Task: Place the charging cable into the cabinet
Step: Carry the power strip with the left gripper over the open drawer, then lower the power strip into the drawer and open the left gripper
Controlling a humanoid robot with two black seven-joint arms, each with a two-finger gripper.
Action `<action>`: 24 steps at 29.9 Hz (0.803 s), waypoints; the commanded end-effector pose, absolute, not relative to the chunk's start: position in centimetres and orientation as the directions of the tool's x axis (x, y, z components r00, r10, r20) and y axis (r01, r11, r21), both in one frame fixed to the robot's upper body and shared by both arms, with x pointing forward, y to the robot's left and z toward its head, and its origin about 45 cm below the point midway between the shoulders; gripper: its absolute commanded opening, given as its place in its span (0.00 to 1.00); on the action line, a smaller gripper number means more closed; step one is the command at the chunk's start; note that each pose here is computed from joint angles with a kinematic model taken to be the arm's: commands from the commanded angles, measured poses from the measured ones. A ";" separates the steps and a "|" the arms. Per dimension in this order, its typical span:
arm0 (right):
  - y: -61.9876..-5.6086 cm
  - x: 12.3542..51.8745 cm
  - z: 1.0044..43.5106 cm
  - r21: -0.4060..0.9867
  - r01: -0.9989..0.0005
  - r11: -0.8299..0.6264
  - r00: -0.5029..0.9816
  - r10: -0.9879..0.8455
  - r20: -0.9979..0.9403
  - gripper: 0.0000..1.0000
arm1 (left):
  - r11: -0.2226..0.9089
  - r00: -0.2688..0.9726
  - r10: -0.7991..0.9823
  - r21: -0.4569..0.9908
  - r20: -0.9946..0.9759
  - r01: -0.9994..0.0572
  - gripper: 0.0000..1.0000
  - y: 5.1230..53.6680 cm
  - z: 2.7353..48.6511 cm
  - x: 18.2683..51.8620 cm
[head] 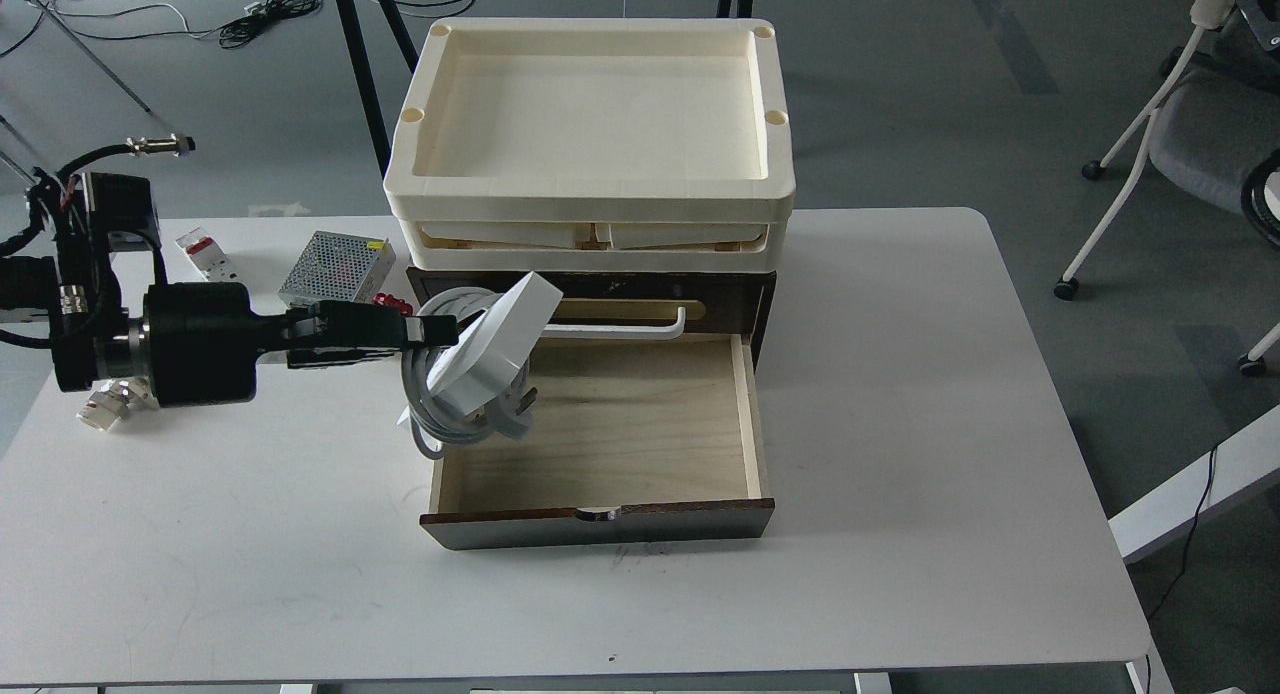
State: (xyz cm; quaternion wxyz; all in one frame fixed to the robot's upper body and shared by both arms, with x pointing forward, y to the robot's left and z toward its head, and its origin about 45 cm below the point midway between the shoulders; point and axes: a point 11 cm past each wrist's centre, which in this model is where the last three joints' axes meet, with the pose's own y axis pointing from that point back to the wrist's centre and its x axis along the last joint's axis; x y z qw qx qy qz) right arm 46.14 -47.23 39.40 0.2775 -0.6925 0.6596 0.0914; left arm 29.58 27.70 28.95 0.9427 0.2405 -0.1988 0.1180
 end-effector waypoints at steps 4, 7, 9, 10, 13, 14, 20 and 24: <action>-46.7 46.4 39.1 -0.251 -0.967 0.030 0.103 -0.861 -0.499 1.00 | 0.932 0.920 0.070 0.303 0.385 -0.197 0.00 21.3 27.2 29.1; -46.8 46.4 39.1 -0.252 -0.967 0.031 0.102 -0.861 -0.498 1.00 | 0.939 0.923 0.101 0.271 0.370 -0.211 0.00 19.9 25.7 29.6; -46.8 46.4 39.1 -0.251 -0.967 0.032 0.101 -0.862 -0.498 1.00 | 0.937 0.925 0.116 0.268 0.361 -0.223 0.00 19.4 24.7 30.3; -46.8 46.4 39.1 -0.251 -0.967 0.032 0.101 -0.862 -0.498 1.00 | 0.935 0.926 0.122 0.272 0.358 -0.229 0.00 19.3 24.3 30.5; -46.9 46.4 39.1 -0.251 -0.967 0.034 0.099 -0.862 -0.498 1.00 | 0.917 0.924 0.158 0.296 0.347 -0.268 0.00 20.2 22.8 31.4; -46.9 46.4 39.1 -0.250 -0.967 0.035 0.098 -0.862 -0.498 1.00 | 0.910 0.923 0.167 0.306 0.346 -0.280 0.00 20.6 22.5 31.6; -47.0 46.3 38.8 -0.244 -0.969 0.037 0.093 -0.862 -0.499 1.00 | 0.872 0.910 0.220 0.348 0.352 -0.345 0.00 22.7 20.5 32.1; -46.9 46.4 38.7 -0.245 -0.969 0.038 0.094 -0.860 -0.502 1.00 | 0.855 0.896 0.224 0.364 0.383 -0.369 0.00 23.2 19.6 32.0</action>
